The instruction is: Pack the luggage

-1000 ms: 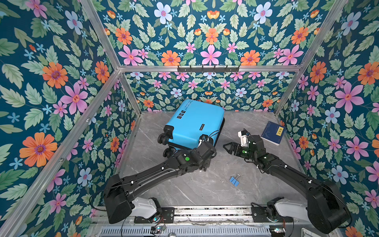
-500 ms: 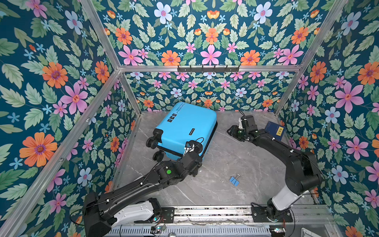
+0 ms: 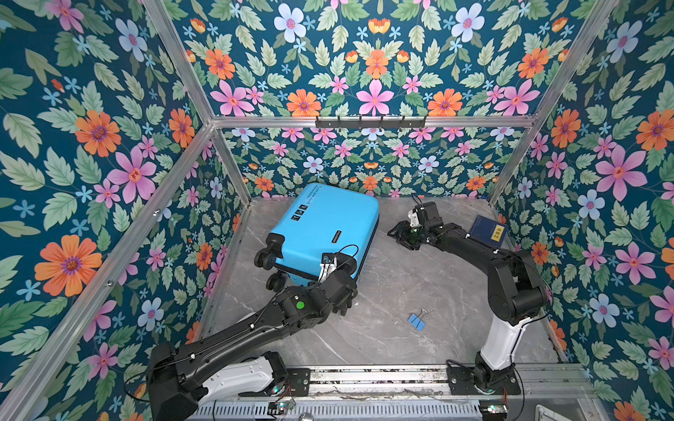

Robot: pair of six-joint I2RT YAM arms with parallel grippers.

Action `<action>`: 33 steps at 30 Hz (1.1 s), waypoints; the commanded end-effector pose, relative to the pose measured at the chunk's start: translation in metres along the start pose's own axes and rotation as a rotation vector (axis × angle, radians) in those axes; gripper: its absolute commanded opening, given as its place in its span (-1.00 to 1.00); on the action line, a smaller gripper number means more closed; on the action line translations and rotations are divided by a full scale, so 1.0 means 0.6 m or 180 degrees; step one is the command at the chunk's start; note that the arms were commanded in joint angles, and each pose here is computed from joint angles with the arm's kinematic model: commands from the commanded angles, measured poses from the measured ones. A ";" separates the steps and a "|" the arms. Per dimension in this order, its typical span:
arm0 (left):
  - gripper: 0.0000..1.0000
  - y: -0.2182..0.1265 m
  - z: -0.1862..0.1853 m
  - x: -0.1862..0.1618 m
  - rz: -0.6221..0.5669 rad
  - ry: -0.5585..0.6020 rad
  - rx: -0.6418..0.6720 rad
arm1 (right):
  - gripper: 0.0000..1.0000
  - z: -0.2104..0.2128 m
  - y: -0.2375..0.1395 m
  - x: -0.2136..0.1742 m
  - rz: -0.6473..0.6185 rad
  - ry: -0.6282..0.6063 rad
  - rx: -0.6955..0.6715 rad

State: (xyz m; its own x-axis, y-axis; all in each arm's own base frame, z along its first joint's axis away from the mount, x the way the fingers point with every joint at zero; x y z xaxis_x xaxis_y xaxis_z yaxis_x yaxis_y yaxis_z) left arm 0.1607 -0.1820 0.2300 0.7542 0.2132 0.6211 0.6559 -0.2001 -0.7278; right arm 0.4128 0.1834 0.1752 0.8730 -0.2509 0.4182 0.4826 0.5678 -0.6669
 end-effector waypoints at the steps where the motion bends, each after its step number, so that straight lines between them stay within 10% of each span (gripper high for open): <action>1: 0.76 0.001 -0.007 0.007 -0.0055 -0.0069 -0.0012 | 0.06 0.006 -0.007 -0.003 -0.0045 -0.0031 0.0077; 26: 0.01 0.071 -0.045 0.019 0.0183 0.0029 -0.0049 | 0.01 -0.007 -0.044 -0.052 -0.0055 -0.0091 0.0080; 33: -0.63 0.067 -0.040 0.024 0.0120 0.0047 -0.0028 | 0.01 0.002 -0.074 -0.059 -0.0143 -0.0286 0.0001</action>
State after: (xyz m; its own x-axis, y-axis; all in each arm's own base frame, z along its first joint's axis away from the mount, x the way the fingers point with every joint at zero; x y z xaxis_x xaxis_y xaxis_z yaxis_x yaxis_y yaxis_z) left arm 0.1956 -0.2135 0.2135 0.8025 0.1539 0.5765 0.5964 -0.2333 -0.7680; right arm 0.3623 0.1698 0.1818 0.8613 -0.2281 0.4540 0.4961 0.5703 -0.6547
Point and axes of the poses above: each gripper's point midway between its finger pads, its own y axis out along the fingers, its own z axis along the line the jaws close on, x = y × z, the point moved 7 cm from there along -y, back along the fingers, and after that the axes turned 13 degrees about -y, right-handed, at the moved point
